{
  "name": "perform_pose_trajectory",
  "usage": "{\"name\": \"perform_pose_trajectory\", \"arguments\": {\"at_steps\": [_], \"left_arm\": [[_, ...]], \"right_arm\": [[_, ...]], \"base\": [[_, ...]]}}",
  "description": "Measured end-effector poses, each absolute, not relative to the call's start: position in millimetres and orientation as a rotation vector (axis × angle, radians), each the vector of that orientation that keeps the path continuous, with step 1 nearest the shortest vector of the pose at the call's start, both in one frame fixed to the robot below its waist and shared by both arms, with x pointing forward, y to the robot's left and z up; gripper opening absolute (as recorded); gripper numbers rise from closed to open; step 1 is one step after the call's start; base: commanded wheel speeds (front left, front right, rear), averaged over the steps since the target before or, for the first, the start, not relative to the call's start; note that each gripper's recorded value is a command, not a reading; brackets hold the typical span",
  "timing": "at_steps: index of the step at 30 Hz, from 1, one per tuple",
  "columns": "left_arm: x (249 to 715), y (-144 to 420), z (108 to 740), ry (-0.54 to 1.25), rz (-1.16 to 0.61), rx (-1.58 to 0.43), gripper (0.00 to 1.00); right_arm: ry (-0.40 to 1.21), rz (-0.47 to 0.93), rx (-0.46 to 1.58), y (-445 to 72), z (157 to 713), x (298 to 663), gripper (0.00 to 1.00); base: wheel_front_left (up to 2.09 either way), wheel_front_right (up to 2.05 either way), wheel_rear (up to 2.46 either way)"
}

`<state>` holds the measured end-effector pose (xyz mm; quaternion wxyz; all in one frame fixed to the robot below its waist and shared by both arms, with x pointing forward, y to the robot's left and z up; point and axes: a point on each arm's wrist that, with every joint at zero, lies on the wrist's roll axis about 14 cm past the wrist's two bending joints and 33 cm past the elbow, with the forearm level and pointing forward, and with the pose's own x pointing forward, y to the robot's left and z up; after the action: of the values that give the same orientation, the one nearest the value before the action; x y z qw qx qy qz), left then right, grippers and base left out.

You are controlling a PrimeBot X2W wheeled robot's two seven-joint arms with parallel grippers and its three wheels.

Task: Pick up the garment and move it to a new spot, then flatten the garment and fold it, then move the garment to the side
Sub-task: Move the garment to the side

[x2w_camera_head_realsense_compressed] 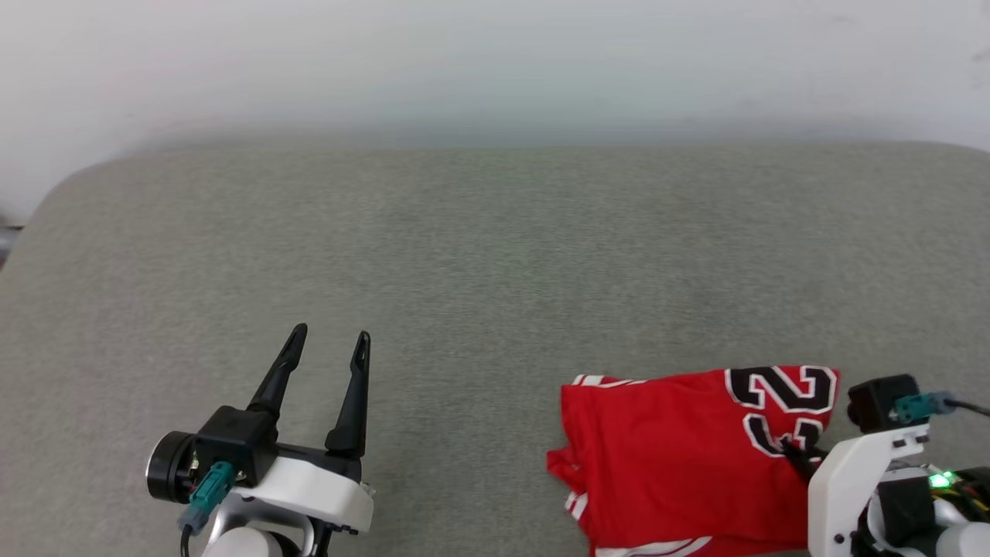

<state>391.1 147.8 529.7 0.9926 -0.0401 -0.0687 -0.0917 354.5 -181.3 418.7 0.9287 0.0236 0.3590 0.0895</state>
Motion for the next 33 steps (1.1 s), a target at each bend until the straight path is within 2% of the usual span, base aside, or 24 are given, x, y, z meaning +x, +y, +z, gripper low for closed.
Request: {"name": "perform_pose_trajectory", "arguments": {"at_steps": [8, 19, 28, 33], "left_arm": [[415.8, 99.5, 534.4, -0.161, -0.334, -0.093, 1.0], [467.8, 37.1, 516.2, -0.162, -0.544, -0.12, 1.0], [503.4, 13.4, 477.7, -0.127, -0.629, -0.156, 1.0], [513.8, 10.6, 456.3, -0.103, -0.646, -0.17, 1.0]], "right_arm": [[0.696, -0.038, -0.004, -254.0, 436.5, 348.6, 0.0], [0.64, -0.348, -0.068, -360.1, 443.2, 374.0, 0.0], [0.621, -0.605, -0.182, -452.6, 453.7, 389.9, 0.0], [0.658, -0.68, -0.236, -476.8, 441.1, 393.1, 0.0]], "base": [[0.0, 0.0, 0.0], [0.0, 0.0, 0.0], [0.0, 0.0, 0.0], [0.0, 0.0, 0.0]]}}
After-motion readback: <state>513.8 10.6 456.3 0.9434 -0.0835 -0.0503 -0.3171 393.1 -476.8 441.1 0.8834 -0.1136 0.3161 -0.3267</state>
